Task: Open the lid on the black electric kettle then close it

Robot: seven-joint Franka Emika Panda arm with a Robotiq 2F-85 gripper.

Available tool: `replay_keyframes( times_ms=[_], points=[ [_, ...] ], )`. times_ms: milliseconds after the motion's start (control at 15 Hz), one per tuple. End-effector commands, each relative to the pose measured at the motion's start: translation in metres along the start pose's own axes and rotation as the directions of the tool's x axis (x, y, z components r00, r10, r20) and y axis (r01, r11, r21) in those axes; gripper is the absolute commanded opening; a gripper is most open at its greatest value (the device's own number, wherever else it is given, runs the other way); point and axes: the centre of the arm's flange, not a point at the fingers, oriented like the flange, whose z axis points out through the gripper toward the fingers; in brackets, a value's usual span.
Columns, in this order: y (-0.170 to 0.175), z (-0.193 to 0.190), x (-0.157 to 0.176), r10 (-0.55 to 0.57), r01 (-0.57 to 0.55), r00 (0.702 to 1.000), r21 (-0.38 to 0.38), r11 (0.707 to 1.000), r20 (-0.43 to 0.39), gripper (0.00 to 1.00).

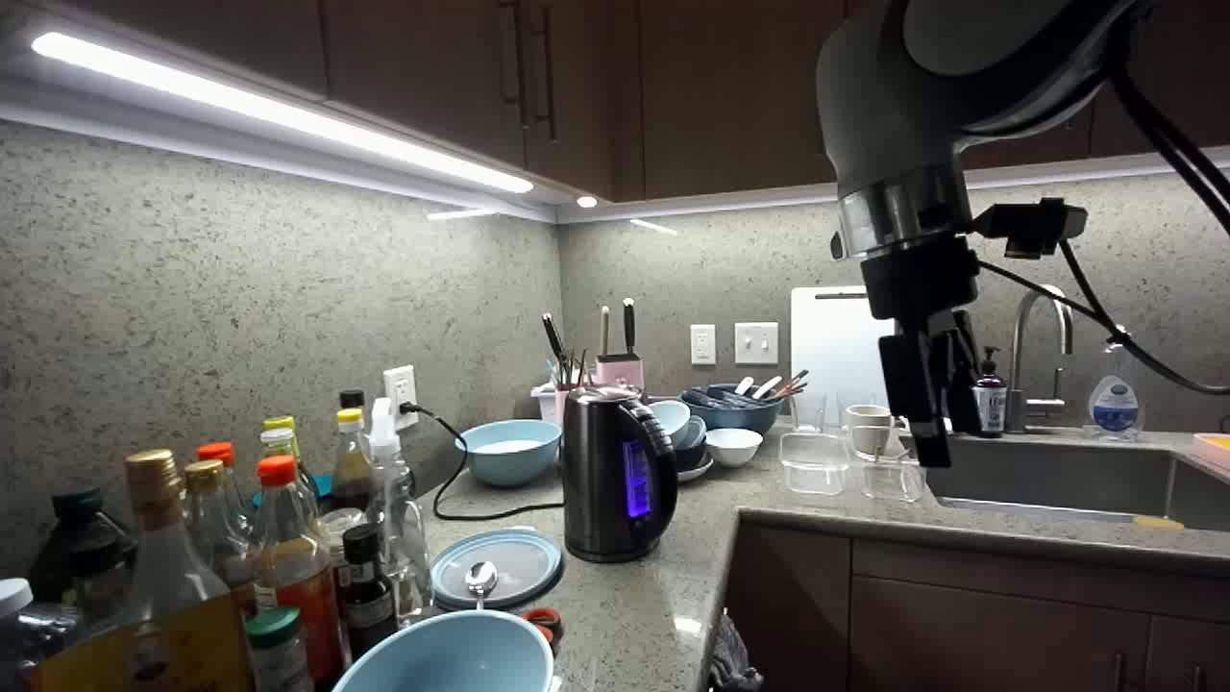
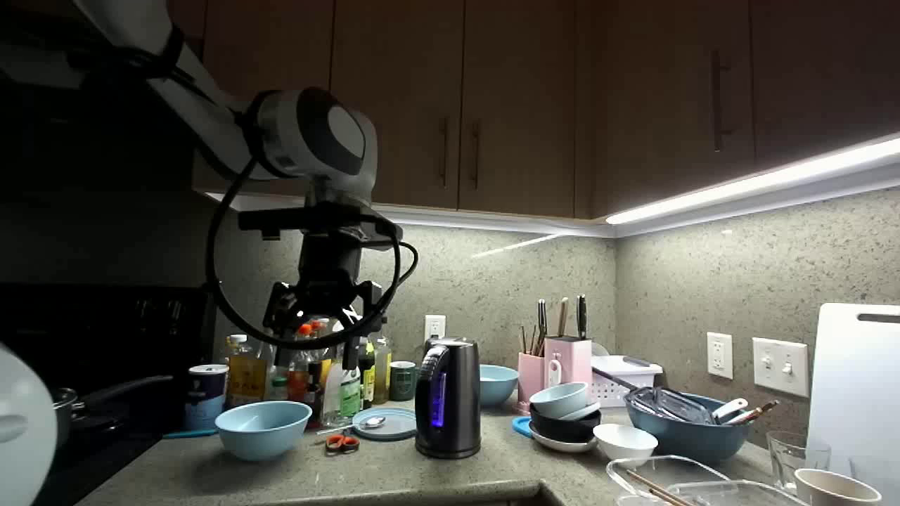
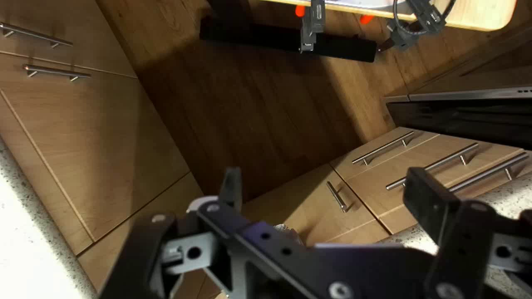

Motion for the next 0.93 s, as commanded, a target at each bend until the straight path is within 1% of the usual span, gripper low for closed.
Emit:
replay_keyframes(
  times_ms=[0,533,600,667,733,867],
  points=[
    [0.000,0.000,0.000,0.000,0.000,1.000,0.000,1.000,0.000,1.00],
    [0.000,0.000,0.000,0.000,0.000,1.000,0.000,1.000,0.000,1.00],
    [0.001,-0.002,0.013,0.004,-0.004,1.000,-0.016,1.000,0.002,1.00],
    [0.002,-0.004,0.020,0.002,-0.002,1.000,-0.020,1.000,-0.009,1.00],
    [0.002,-0.009,0.036,-0.020,0.019,0.999,-0.041,0.999,-0.032,1.00],
    [0.002,-0.023,0.070,-0.071,0.060,0.994,-0.126,0.990,-0.086,1.00]
  ],
)
